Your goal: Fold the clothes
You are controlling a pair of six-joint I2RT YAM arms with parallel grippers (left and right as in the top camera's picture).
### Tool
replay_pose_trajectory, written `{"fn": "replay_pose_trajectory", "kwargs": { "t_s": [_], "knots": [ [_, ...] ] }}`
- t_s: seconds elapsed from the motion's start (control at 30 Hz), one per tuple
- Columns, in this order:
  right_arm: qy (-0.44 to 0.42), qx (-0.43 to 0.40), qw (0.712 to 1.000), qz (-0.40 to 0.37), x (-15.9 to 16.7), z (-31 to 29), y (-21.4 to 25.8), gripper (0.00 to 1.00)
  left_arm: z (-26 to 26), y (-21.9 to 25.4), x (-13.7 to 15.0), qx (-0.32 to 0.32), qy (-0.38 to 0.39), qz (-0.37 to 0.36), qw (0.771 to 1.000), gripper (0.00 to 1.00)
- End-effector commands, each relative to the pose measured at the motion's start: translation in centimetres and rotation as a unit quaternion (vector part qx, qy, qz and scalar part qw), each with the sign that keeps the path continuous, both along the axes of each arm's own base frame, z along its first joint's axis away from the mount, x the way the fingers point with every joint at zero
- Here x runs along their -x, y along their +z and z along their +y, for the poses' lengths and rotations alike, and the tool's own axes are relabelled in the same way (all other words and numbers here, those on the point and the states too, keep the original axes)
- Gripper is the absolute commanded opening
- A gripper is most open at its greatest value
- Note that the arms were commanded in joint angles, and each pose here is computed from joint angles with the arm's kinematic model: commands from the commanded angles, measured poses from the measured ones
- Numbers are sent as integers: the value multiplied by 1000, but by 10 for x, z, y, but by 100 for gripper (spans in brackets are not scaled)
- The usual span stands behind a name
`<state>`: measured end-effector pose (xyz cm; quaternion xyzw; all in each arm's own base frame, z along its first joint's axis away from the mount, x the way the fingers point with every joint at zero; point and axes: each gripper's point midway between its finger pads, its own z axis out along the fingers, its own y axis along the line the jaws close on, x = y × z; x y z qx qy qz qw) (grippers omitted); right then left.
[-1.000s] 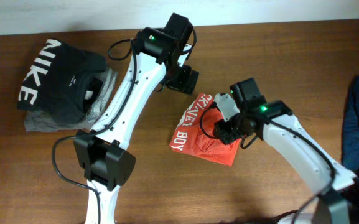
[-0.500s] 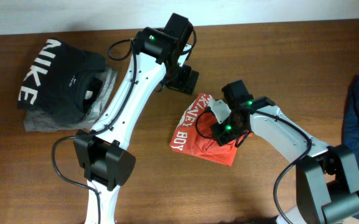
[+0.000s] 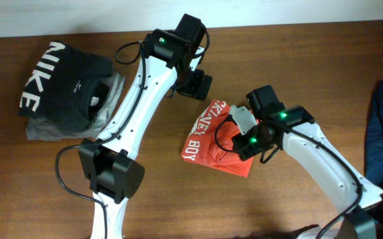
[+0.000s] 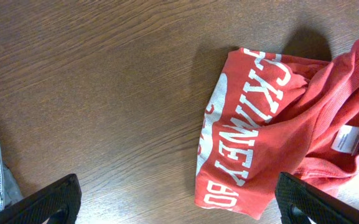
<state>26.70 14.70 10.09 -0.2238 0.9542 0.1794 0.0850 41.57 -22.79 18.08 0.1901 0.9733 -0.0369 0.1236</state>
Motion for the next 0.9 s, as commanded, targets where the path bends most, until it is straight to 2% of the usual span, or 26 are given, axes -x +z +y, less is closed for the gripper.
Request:
{"fn": "replay_pose_trajectory", "kwargs": {
  "t_s": [0.0, 0.2, 0.37, 0.47, 0.6, 0.77, 0.87],
  "knots": [
    [7, -10, 1000, -18, -10, 6, 4, 34, -1, 3, -5, 2, -4, -10, 1000, 99],
    [9, -13, 999, -29, -37, 15, -23, 35, -1, 3, -8, 4, -4, -14, 1000, 99],
    [10, -4, 1000, 16, -35, 15, -56, 35, 1, 2, -4, 0, -4, -7, 1000, 99],
    [21, -20, 999, 34, -29, 21, -60, 34, 0, 3, -5, 1, -4, -9, 1000, 99],
    [38, -46, 997, 49, -18, 28, -55, 27, 0, 3, -6, 1, -4, -10, 1000, 99],
    [38, -38, 997, 47, -18, 26, -54, 5, -1, 3, -7, 3, -4, -12, 1000, 99],
    [34, -18, 999, 27, -23, 19, -49, 4, -1, 3, -7, 3, -4, -12, 1000, 99]
  ]
}}
